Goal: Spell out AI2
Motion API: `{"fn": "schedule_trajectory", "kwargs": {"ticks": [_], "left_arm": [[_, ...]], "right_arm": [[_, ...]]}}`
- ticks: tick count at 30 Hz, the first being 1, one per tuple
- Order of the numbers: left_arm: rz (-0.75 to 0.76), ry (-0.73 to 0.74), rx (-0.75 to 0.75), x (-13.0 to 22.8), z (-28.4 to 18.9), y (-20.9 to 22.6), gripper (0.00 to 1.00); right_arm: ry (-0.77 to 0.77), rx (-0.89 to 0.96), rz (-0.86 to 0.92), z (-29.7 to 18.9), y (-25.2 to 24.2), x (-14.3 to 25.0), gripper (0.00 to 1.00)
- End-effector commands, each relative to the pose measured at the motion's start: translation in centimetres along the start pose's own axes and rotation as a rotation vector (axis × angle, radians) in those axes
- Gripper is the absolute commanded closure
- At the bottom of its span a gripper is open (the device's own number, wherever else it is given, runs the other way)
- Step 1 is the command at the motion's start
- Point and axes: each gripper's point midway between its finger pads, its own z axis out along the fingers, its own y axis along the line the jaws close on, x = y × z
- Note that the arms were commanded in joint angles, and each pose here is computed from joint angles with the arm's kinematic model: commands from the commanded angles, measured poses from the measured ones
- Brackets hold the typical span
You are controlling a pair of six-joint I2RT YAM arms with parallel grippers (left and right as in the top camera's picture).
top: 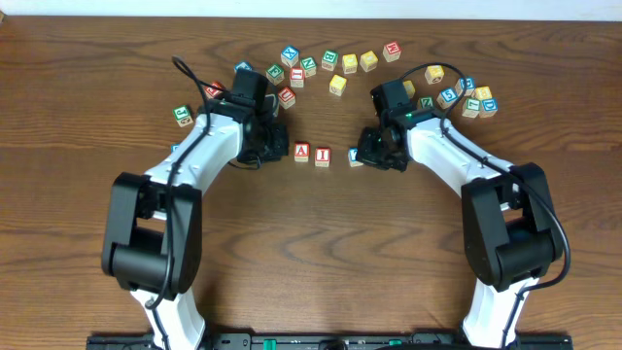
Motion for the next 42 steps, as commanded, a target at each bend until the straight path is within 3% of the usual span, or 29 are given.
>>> {"fn": "schedule_trajectory", "kwargs": {"ticks": [1, 20, 32, 42], "left_arm": [[0.017, 0.026, 0.006, 0.5, 1.4, 0.1, 0.93], [0.149, -0.102, -0.014, -2.7, 1.4, -0.5, 0.93], [0.266, -0.145, 0.021, -4.0, 0.5, -4.5, 0.92], [0.223, -0.155, -0.032, -4.1, 2.6, -4.3, 0.93]], "right_arm": [[0.037, 0.017, 0.019, 1.3, -0.5, 1.0, 0.99], [0.011, -0.007, -0.009, 1.5, 0.6, 0.7, 0.99], [0.008, -0.011, -0.013, 1.6, 0.8, 0.6, 0.99], [0.013, -0.009, -0.027, 1.6, 0.9, 0.9, 0.99]]}}
